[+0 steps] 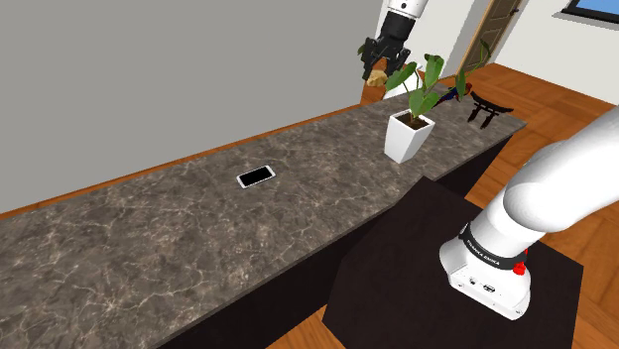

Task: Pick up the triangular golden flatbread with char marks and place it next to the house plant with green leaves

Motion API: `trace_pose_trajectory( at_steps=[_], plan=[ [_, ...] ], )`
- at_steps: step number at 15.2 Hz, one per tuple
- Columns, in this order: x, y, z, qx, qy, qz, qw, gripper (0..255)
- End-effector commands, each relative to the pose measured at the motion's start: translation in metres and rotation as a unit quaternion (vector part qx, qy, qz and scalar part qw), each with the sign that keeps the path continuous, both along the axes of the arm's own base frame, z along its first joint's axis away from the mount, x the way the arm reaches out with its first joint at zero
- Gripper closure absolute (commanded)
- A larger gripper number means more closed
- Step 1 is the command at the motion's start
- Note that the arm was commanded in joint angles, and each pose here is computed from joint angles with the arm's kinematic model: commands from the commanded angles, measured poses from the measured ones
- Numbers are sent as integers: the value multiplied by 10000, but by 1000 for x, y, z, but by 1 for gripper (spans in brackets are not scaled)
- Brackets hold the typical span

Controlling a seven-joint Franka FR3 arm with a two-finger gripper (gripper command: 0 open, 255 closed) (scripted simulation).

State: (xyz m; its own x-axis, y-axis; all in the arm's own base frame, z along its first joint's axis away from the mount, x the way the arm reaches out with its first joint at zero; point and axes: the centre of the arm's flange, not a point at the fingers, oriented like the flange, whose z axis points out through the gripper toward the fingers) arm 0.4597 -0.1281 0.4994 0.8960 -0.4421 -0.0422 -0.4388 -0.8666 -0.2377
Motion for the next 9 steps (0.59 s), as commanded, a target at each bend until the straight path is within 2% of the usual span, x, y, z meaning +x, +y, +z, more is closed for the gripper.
trace_pose_trajectory(
  at_steps=[1, 9],
  plan=[
    [0, 0, -10, -1, -3, -1, 10000, 255],
    [0, 0, -52, -1, -3, -1, 10000, 255]
  ],
)
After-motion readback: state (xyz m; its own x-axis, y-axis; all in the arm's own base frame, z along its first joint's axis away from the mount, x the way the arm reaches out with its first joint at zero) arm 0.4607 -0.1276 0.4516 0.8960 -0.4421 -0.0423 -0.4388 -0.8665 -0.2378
